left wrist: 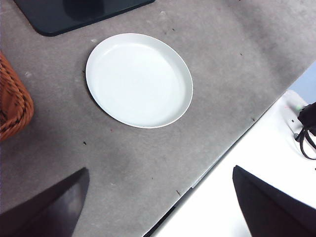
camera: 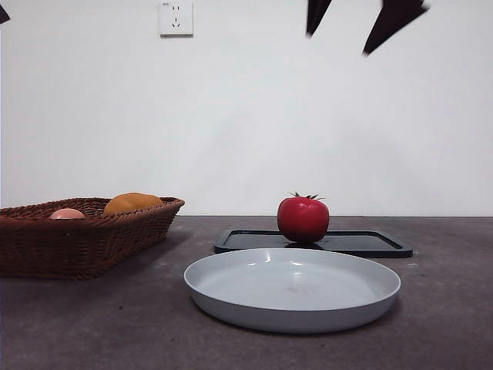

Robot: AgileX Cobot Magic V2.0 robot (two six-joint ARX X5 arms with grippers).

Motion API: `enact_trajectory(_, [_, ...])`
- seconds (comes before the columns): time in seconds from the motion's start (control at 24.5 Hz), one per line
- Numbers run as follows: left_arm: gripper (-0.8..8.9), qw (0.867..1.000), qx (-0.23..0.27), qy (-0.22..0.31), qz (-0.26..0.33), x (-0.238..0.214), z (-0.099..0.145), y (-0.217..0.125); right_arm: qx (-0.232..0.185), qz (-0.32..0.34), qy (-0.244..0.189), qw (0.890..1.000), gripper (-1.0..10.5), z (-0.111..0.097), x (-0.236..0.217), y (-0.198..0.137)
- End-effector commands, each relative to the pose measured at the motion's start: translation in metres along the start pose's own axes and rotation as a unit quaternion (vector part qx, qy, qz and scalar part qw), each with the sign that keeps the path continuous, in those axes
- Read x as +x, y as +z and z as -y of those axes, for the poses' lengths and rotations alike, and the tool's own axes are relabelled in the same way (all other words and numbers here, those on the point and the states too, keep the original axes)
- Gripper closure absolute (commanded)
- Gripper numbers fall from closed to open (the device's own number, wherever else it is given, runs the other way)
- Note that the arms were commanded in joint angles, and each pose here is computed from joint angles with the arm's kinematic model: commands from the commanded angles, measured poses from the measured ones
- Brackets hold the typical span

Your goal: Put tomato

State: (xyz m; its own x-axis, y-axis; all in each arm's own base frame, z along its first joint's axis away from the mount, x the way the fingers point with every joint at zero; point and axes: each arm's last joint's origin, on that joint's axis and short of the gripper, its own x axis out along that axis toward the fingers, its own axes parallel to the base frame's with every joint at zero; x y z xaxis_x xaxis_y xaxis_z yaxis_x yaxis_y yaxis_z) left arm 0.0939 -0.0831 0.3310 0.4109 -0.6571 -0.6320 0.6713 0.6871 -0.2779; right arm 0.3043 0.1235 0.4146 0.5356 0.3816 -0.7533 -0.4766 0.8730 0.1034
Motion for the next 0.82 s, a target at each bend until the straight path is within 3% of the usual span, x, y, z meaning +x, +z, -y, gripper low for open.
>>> enact_trajectory(0.04, [3.48,1.000,0.016,-0.006,0.010,-0.002,0.002,0.004,-0.008,0.009,0.018,1.000,3.9,-0.007,-0.022,-0.018])
enact_trajectory(0.25, [3.48,1.000,0.018,-0.007,0.022,-0.002,0.002,0.007,-0.020,0.028,0.071,0.997,3.9,-0.021,-0.059,-0.086])
enact_trajectory(0.49, [3.48,1.000,0.018,-0.008,0.023,-0.002,0.002,0.007,-0.038,0.017,0.147,0.988,3.9,-0.037,-0.073,-0.159])
enact_trajectory(0.82, [3.48,1.000,0.018,-0.007,0.023,-0.002,0.002,0.007,-0.035,-0.017,0.177,0.983,3.9,-0.038,-0.061,-0.193])
